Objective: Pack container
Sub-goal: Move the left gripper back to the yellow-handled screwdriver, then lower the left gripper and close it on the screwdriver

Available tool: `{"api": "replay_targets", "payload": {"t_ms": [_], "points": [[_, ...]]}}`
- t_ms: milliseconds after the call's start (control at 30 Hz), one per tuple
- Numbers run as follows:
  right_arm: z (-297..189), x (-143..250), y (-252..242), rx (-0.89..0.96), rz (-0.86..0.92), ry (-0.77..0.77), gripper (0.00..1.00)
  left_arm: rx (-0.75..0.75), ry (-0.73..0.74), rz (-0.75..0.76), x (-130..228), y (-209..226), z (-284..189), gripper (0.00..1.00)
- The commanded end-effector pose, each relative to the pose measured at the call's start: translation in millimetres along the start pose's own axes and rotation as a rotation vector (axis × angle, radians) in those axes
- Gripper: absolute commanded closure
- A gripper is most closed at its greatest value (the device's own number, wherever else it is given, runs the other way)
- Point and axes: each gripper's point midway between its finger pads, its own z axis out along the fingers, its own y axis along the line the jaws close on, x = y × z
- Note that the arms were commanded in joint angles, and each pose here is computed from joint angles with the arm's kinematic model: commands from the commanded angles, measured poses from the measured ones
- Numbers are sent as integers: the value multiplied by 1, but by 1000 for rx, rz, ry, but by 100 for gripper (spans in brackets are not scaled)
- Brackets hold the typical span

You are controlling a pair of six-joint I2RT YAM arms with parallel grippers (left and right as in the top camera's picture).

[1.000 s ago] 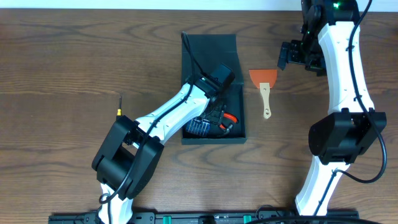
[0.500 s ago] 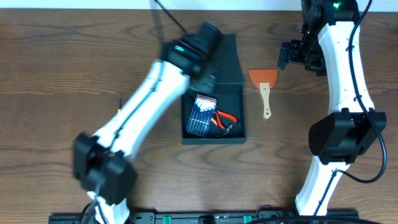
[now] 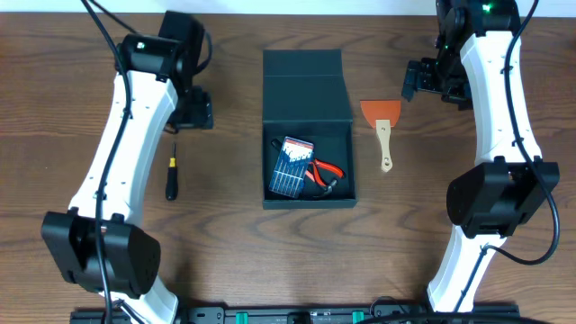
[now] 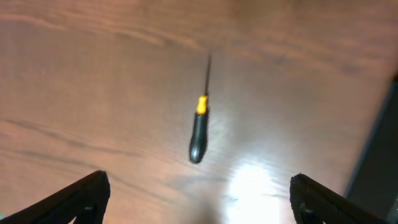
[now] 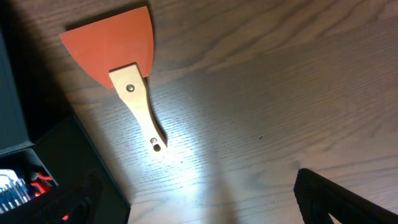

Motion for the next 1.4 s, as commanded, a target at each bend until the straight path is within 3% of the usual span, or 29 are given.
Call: {"api": "replay_targets", "payload": {"t_ms": [0, 233, 433, 633, 867, 1367], "points": [[-6, -3, 0, -6, -5, -20, 1, -32, 83, 46, 18, 9, 26, 9], [-6, -3, 0, -6, -5, -20, 1, 26, 214, 83, 60, -1, 89, 9], [-6, -3, 0, -6, -5, -20, 1, 44, 238, 62, 78, -3, 122, 9], [-6, -3, 0, -6, -5, -20, 1, 161, 232, -18, 79, -13, 137, 9], [-6, -3, 0, -6, -5, -20, 1, 168, 226, -47, 83, -6, 152, 9], [-6, -3, 0, -6, -5, -20, 1, 218, 233, 79, 113, -16, 181, 8]]}}
